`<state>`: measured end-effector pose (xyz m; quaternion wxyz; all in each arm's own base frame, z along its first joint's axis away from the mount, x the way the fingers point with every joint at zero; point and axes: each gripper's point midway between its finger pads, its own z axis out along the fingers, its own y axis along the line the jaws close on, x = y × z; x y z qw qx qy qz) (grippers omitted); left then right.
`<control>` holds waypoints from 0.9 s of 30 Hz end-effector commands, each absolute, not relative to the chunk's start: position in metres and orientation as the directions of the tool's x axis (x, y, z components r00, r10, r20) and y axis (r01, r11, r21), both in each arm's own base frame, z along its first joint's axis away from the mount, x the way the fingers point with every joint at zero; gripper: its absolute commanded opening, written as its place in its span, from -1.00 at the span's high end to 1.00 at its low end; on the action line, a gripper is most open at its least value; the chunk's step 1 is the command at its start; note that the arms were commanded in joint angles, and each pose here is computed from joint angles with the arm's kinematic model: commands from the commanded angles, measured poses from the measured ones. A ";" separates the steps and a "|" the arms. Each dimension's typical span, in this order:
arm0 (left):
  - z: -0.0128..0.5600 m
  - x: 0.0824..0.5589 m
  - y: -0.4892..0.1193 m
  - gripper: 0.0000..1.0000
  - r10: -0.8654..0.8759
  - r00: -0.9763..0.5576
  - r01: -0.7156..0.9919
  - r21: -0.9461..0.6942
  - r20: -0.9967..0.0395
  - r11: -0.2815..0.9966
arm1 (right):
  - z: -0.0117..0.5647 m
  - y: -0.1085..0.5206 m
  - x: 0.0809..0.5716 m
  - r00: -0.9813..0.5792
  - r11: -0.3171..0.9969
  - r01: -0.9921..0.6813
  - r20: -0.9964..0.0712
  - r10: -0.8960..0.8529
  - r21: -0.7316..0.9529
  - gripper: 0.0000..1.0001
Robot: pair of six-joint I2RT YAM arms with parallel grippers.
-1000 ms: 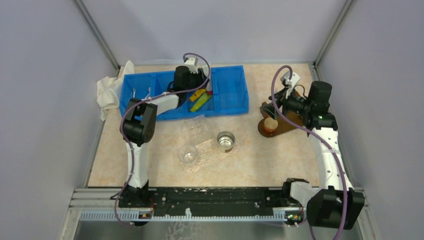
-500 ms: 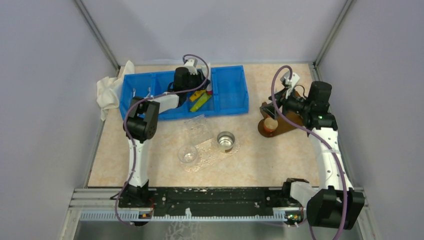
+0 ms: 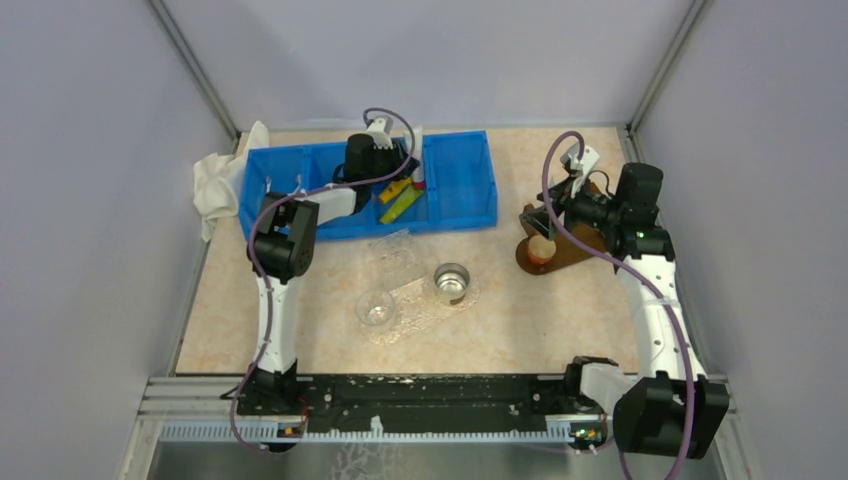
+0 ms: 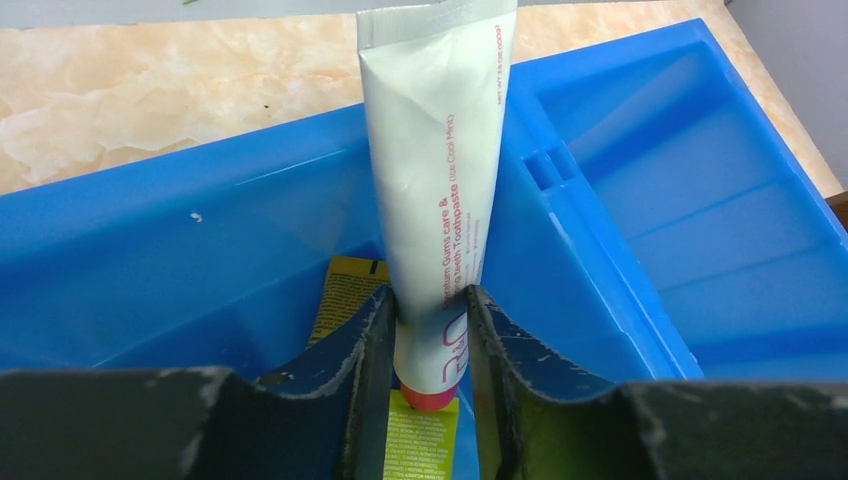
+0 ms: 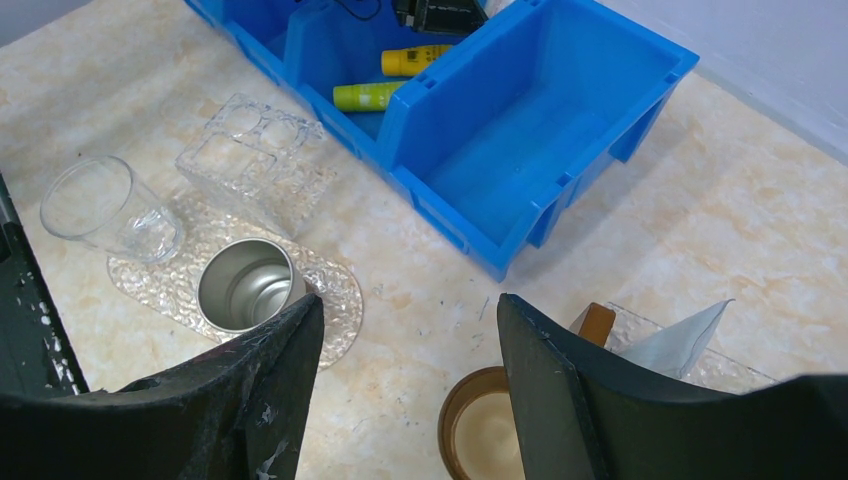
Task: Prepare toiletry sets of a toothbrush and toothpaste on the tray
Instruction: Pick up the toothpaste from the storage box.
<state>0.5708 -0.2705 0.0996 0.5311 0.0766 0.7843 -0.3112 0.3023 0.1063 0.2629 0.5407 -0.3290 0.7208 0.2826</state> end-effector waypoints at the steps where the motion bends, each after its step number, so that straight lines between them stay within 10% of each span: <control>1: 0.110 0.578 -0.270 0.32 -0.235 -0.399 0.477 -0.419 -0.887 0.772 | 0.270 0.106 0.305 -0.149 0.615 -0.788 -0.973 -0.175 0.011 -0.29; 12: 0.124 0.574 -0.259 1.00 -0.244 -0.336 0.492 -0.390 -0.910 0.778 | 0.268 0.106 0.305 -0.153 0.615 -0.788 -0.973 -0.175 0.013 -0.29; 27: 0.161 0.560 -0.243 1.00 -0.241 -0.189 0.511 -0.305 -0.952 0.803 | 0.268 0.107 0.305 -0.156 0.613 -0.790 -0.973 -0.172 0.018 -0.29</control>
